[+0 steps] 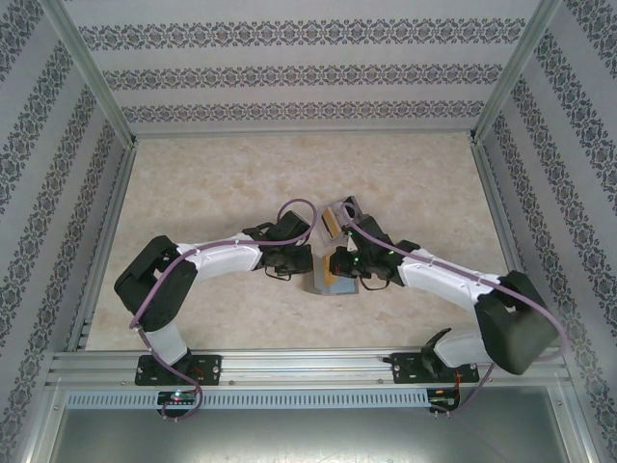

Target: Put the credit cards into the card holder

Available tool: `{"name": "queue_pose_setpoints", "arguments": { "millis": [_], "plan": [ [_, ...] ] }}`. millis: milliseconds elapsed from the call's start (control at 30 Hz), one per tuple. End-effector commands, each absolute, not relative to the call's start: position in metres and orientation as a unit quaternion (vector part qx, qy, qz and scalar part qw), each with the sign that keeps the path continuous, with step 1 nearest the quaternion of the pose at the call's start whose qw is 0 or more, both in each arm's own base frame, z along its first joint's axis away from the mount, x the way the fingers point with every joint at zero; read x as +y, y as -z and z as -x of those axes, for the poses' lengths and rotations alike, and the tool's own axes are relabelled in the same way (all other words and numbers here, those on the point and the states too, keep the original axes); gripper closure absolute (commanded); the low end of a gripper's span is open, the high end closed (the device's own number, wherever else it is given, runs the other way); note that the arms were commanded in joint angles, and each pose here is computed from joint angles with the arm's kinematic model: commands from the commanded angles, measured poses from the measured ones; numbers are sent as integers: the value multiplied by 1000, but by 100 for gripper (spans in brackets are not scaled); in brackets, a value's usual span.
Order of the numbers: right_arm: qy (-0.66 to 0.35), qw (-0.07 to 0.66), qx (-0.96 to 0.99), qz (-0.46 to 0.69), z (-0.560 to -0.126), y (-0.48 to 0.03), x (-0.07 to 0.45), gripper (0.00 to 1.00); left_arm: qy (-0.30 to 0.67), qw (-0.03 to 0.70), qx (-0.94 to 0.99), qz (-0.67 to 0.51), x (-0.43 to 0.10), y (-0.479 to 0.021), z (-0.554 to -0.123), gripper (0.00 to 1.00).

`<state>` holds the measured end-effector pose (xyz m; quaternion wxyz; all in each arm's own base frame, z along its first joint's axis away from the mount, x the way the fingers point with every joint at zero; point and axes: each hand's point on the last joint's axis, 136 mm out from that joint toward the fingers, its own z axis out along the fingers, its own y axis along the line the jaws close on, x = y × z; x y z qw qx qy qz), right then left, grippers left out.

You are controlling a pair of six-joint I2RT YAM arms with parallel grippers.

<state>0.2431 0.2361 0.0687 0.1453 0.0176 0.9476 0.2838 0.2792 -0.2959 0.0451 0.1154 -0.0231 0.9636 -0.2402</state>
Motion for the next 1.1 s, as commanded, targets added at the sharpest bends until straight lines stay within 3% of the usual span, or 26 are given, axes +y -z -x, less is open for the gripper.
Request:
{"name": "queue_pose_setpoints", "arguments": {
  "millis": [0,100,267,667,933,1067],
  "plan": [
    [-268,140,952,-44,-244,-53,232,97,217,120,968,36,-283,-43,-279,82],
    [-258,134,956,-46,-242,-43,228,98,201,130,970,37,-272,-51,-275,69],
    [-275,132,951,-46,-243,-44,232,98,192,143,970,44,-257,-58,-267,61],
    [-273,128,951,-64,-243,-31,228,97,214,109,970,24,-278,-38,-269,66],
    [-277,109,952,-71,-229,-6,224,97,194,88,977,30,-276,-15,-267,83],
    [-299,109,945,-71,-229,-5,231,97,188,84,978,32,-274,-12,-265,85]
  ]
}}
